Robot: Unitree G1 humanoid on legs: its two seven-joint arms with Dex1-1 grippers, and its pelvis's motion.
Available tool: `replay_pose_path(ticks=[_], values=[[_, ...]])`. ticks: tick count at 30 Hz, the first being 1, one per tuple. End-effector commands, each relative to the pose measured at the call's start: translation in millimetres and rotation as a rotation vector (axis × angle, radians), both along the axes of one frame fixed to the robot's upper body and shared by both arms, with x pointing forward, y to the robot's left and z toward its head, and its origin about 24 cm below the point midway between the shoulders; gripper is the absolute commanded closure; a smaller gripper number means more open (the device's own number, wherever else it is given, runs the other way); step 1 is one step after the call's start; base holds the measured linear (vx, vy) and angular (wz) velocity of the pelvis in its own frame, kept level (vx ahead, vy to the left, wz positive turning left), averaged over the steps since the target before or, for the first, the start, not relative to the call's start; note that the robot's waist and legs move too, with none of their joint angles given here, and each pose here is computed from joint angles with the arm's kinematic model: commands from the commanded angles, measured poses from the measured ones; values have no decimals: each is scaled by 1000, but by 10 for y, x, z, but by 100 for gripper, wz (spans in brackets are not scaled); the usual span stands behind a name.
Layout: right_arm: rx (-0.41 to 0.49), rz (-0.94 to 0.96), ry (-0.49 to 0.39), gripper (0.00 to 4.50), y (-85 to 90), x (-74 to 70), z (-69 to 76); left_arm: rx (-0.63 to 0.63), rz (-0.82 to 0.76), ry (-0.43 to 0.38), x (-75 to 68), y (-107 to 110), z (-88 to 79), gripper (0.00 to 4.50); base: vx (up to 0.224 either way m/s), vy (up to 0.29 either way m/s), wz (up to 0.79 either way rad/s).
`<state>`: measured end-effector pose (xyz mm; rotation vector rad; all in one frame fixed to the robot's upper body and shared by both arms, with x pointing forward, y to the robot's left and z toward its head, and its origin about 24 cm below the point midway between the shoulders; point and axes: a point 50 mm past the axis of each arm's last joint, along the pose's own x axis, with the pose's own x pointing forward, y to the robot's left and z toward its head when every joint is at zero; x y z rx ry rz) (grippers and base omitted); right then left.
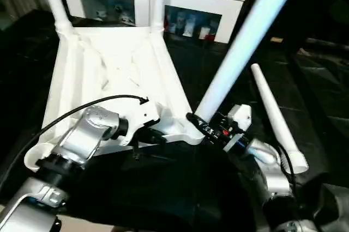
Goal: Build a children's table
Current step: Insert table leg to table base
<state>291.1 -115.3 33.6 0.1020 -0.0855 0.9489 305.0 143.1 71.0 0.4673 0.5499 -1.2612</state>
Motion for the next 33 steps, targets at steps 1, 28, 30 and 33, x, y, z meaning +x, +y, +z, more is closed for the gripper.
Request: replay_pose_path(ticks=[1, 28, 30, 33], values=[[-128, 149, 312, 264, 93, -291, -570, -50, 20, 11, -12, 8, -1, 450, 0, 0, 0], [-69, 154, 467, 264, -200, -319, -692, -94, -225, 75, -110, -40, 99, 450, 0, 0, 0], [-87, 199, 490, 264, -215, -329, -695, -80, -234, 78, -113, -20, 100, 450, 0, 0, 0], [-123, 237, 502, 264, -220, -336, -700, -72, -235, 76, -108, -11, 95, 450, 0, 0, 0]])
